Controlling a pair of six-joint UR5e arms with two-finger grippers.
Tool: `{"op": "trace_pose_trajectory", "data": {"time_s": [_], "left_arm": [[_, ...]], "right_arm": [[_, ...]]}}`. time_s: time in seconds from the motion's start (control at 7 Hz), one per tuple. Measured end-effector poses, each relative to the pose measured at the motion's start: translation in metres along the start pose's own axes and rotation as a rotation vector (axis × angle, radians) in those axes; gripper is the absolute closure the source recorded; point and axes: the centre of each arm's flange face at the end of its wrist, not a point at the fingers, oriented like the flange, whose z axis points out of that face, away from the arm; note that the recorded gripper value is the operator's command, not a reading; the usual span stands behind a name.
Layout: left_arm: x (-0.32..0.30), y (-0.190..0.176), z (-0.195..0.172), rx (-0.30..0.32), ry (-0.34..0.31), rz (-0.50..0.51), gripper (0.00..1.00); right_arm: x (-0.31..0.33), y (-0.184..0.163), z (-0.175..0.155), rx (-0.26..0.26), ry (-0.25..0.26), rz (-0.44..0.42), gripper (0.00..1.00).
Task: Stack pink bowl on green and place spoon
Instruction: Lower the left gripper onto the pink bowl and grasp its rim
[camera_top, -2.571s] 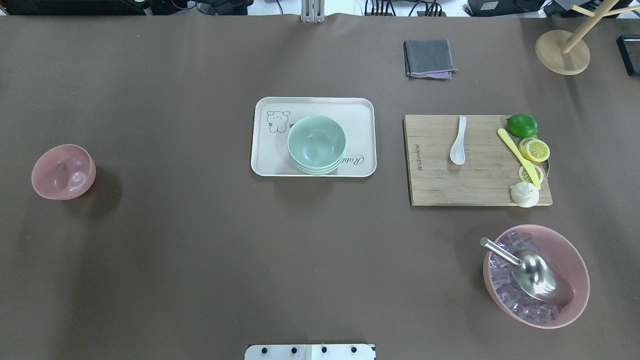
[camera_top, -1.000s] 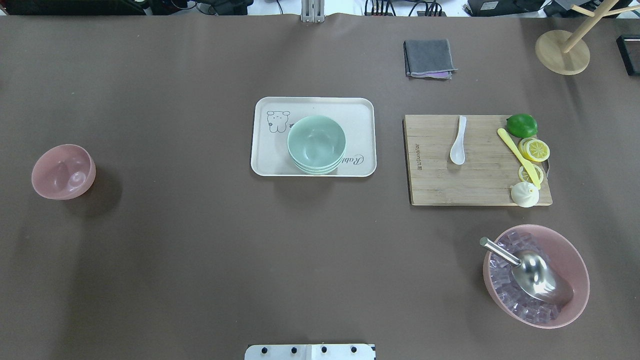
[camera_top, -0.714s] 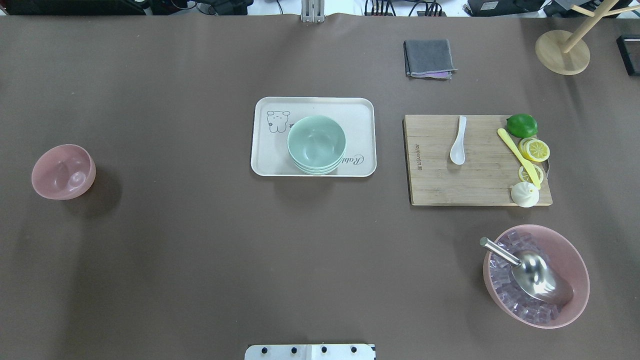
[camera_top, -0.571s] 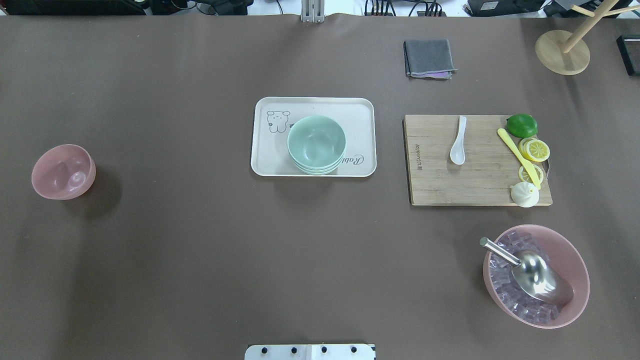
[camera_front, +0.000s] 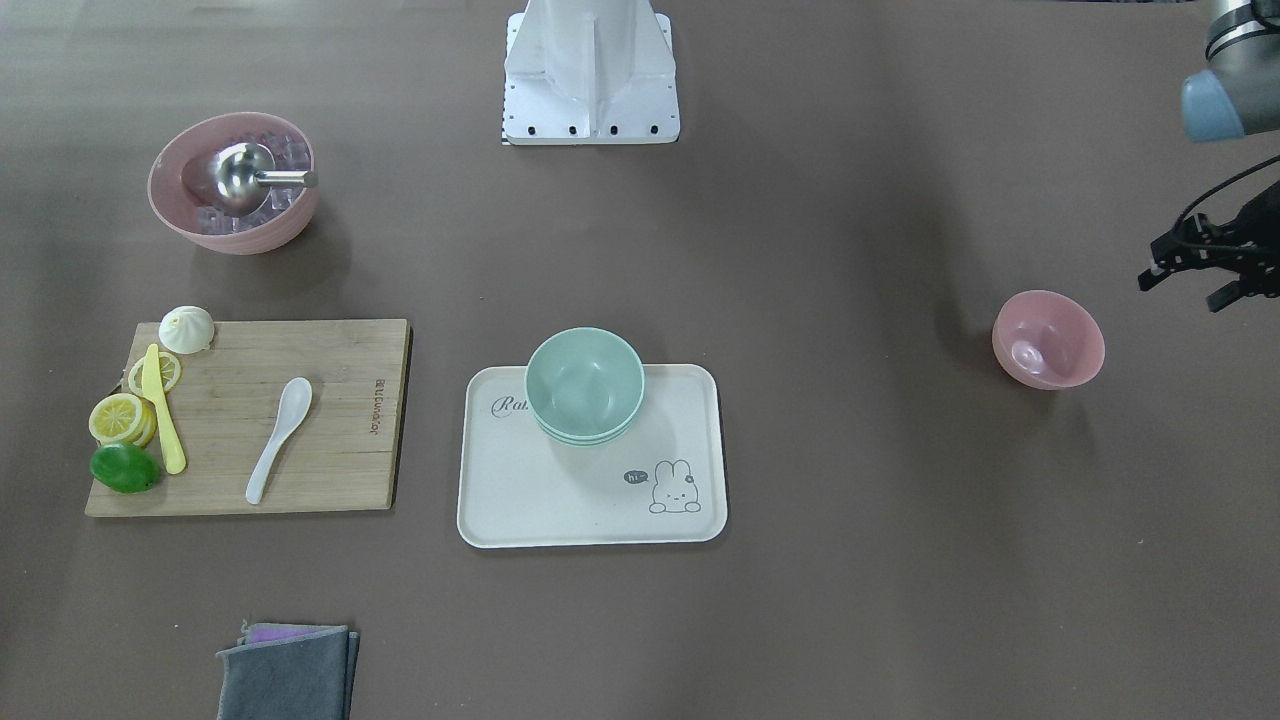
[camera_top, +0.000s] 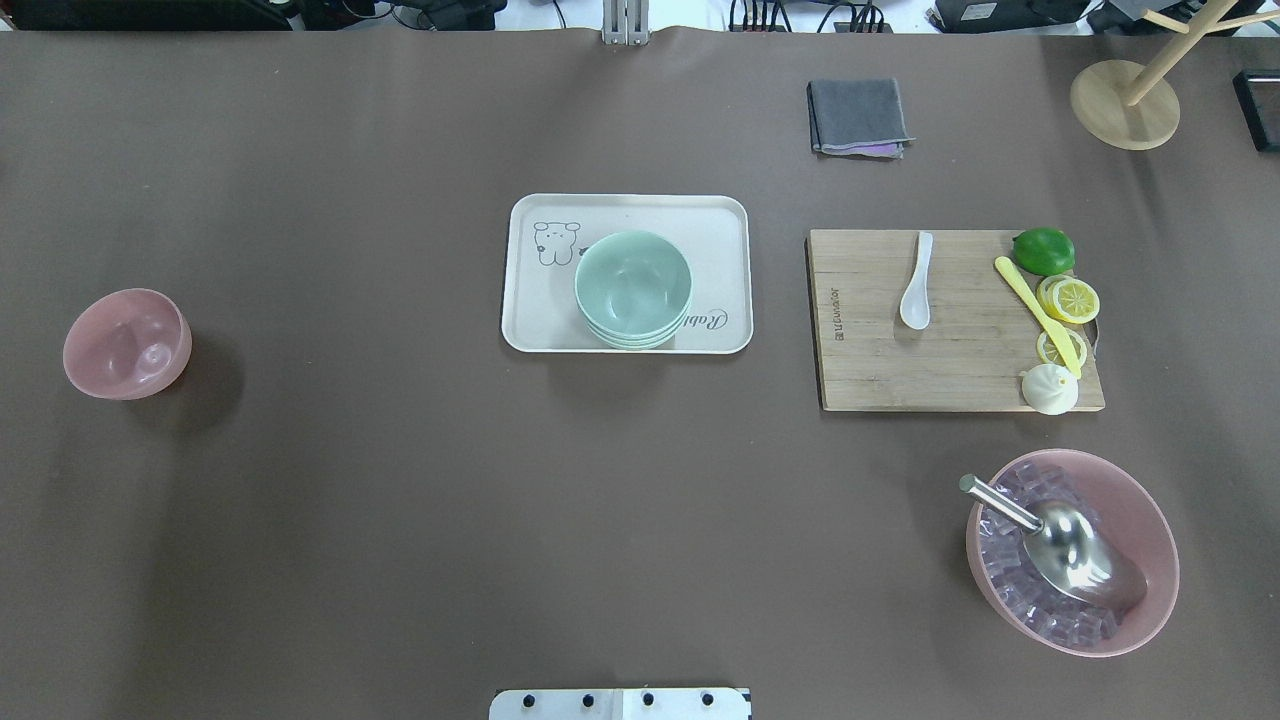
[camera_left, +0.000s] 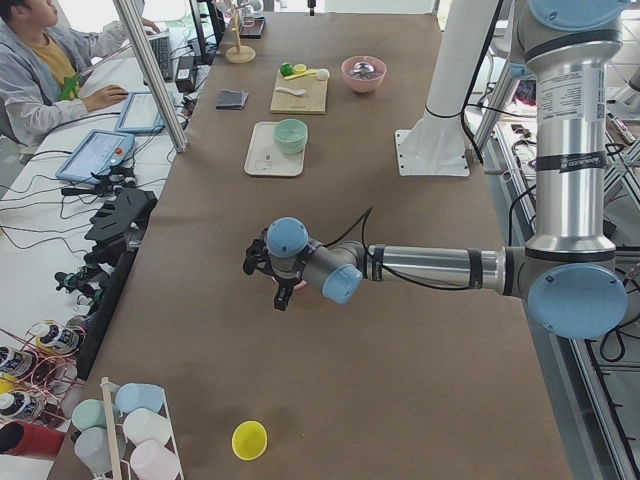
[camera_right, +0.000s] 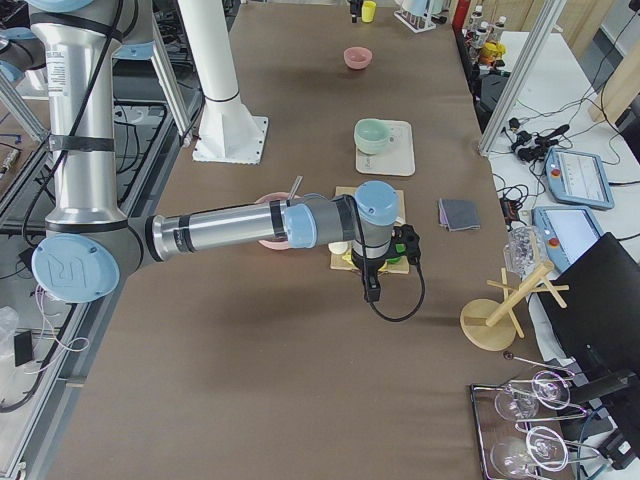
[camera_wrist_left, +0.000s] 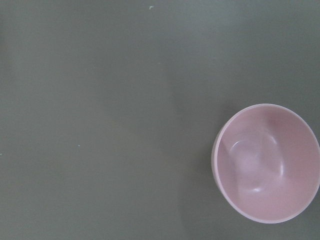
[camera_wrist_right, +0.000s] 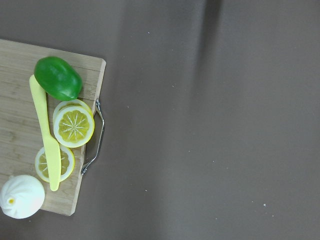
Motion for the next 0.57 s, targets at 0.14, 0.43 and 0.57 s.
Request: {"op": "trace_pose_trajectory", "data": {"time_s": [0.14, 0.43, 0.57], "left_arm": [[0.02, -0.01, 0.028, -0.027, -0.021, -0.001, 0.2], [0.027, -0.032, 0.067, -0.065, -0.041, -0.008, 0.99], [0.027, -0.039, 0.076, -0.073, -0.043, -0.009, 1.0]], "right_arm": [[-0.007, -0.002, 0.003, -0.005, -0.002, -0.008, 0.0], [-0.013, -0.003, 0.007, -0.013, -0.004, -0.016, 0.0], [-0.015, -0.003, 0.007, -0.014, -0.005, -0.017, 0.0]]}}
